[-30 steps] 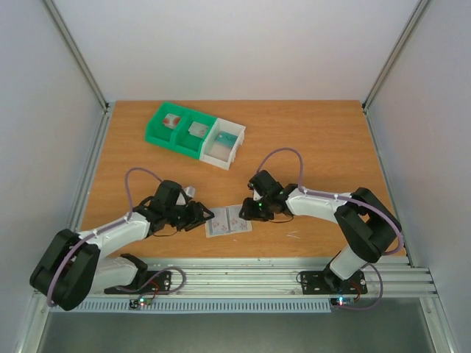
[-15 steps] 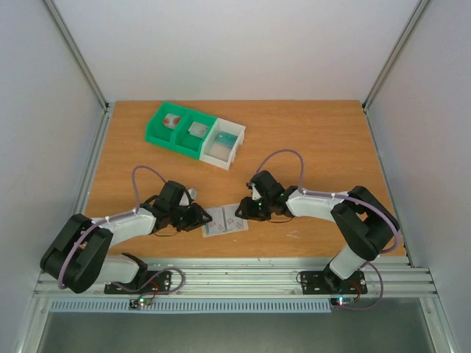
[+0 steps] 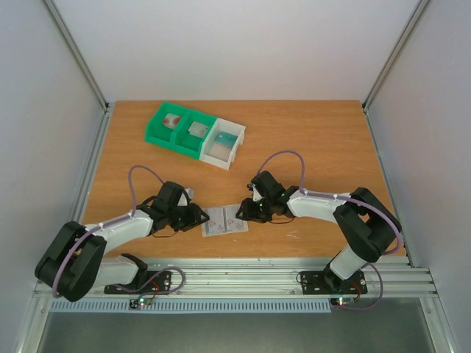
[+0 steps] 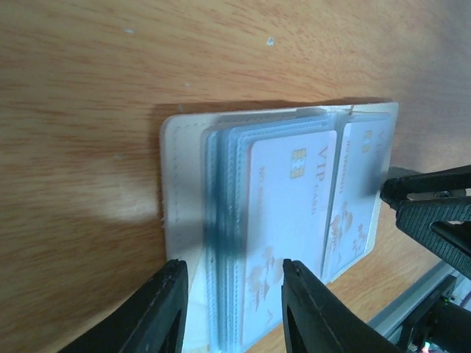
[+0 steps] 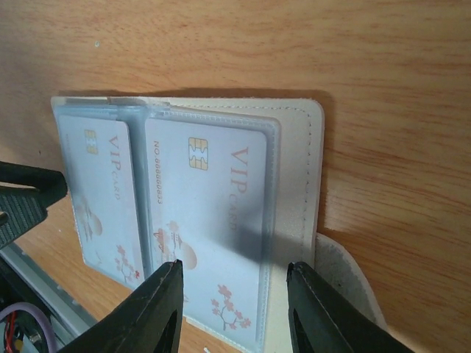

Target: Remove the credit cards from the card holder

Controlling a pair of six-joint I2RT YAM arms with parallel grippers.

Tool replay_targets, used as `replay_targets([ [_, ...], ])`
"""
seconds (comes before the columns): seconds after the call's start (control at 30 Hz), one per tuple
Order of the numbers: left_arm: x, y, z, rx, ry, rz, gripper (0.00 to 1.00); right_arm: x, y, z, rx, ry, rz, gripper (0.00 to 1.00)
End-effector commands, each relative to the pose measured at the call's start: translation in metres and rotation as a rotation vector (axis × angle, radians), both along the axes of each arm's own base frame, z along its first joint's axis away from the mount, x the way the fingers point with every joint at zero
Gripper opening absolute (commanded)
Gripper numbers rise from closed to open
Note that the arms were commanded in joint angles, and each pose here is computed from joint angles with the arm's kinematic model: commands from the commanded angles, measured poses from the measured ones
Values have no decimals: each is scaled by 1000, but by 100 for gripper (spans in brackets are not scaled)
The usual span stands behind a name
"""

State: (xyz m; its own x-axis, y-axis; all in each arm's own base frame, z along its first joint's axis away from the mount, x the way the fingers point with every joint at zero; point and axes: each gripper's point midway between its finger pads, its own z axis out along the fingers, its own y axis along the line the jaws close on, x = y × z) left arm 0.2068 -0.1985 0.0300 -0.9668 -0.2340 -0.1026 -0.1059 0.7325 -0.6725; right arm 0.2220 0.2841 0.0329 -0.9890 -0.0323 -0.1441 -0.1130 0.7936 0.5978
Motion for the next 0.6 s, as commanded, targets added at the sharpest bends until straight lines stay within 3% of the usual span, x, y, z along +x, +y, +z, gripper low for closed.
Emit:
replay_targets([
  [0.0, 1, 14, 4, 78, -18, 35, 37, 3, 7, 16, 30, -7, 10, 41],
  [0.57, 5, 2, -14, 74, 20, -32, 34, 10, 6, 5, -33, 4, 15, 41],
])
